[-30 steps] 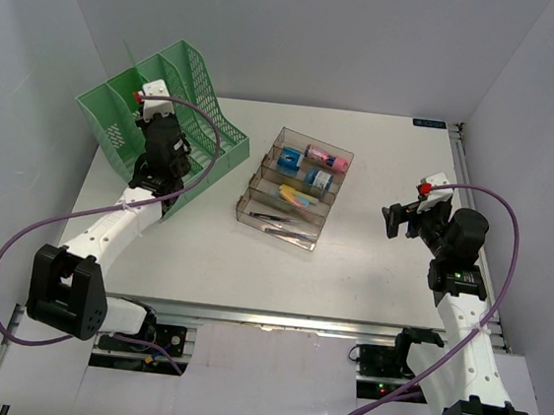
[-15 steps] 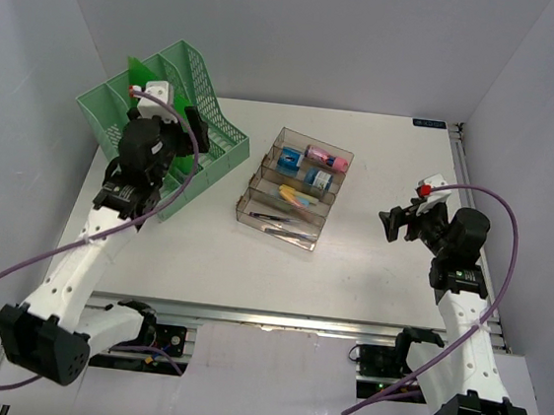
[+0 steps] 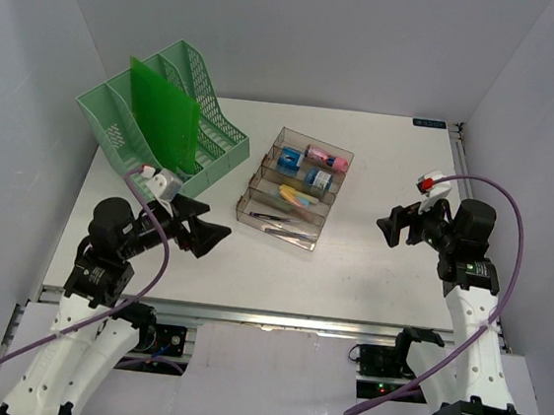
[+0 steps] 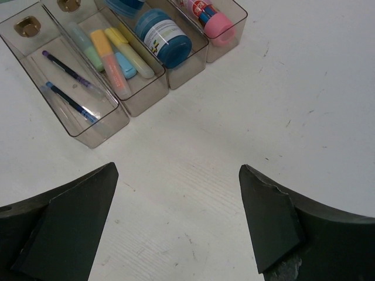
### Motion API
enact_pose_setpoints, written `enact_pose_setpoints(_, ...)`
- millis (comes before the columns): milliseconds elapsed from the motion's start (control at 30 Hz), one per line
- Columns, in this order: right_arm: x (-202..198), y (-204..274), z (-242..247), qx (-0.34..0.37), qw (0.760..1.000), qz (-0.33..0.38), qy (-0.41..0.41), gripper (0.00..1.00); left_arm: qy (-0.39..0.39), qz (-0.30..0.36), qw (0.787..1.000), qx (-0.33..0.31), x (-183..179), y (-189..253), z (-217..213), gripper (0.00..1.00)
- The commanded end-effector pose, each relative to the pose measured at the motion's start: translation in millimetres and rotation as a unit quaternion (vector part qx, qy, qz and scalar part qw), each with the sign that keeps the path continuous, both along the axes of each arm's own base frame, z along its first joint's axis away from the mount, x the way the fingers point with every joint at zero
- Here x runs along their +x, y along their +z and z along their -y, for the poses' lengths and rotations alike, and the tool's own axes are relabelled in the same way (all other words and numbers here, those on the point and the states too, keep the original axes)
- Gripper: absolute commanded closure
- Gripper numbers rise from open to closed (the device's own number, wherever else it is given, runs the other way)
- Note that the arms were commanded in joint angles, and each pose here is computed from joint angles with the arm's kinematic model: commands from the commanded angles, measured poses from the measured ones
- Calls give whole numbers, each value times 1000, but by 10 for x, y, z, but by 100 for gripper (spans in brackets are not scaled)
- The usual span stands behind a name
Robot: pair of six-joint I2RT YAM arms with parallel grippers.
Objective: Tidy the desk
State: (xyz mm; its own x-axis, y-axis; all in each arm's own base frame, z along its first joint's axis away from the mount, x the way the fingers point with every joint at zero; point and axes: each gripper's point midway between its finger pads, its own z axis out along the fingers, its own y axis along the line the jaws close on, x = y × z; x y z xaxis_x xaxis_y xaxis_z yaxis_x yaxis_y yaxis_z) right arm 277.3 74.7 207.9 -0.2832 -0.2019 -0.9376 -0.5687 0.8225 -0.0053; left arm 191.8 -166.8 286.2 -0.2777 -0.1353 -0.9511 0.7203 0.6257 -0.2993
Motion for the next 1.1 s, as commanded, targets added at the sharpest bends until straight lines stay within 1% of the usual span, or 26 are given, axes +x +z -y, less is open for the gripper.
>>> enact_pose_setpoints(0, -65, 18, 100, -9, 999, -24, -31, 10, -42, 17, 999, -7, -267, -83, 42, 2)
enact_pose_setpoints(133, -86, -64, 105, 26, 997, -45, -63, 10, -39, 33, 999, -14, -321, -105, 19, 2)
enact_pose_setpoints(267, -67, -14, 174, 35, 995, -15, -95, 10, -35, 37, 999, -15, -324, -110, 6, 2)
enact_pose_setpoints(433, -62, -6, 277, 31, 991, -7, -130, 10, -25, 40, 999, -16, -318, -127, -17, 2)
enact_pose_setpoints(567, -97, 56, 274, 36, 991, 8, -132, 10, -15, 38, 999, -16, -298, -148, -37, 2)
enact_pose_setpoints(767, -93, 30, 311, 27, 990, 9, -139, 10, -4, 37, 999, -18, -284, -154, -64, 2)
enact_pose_setpoints(1067, -127, 59, 267, 12, 993, 29, -113, 10, 7, 32, 999, -17, -252, -178, -85, 2)
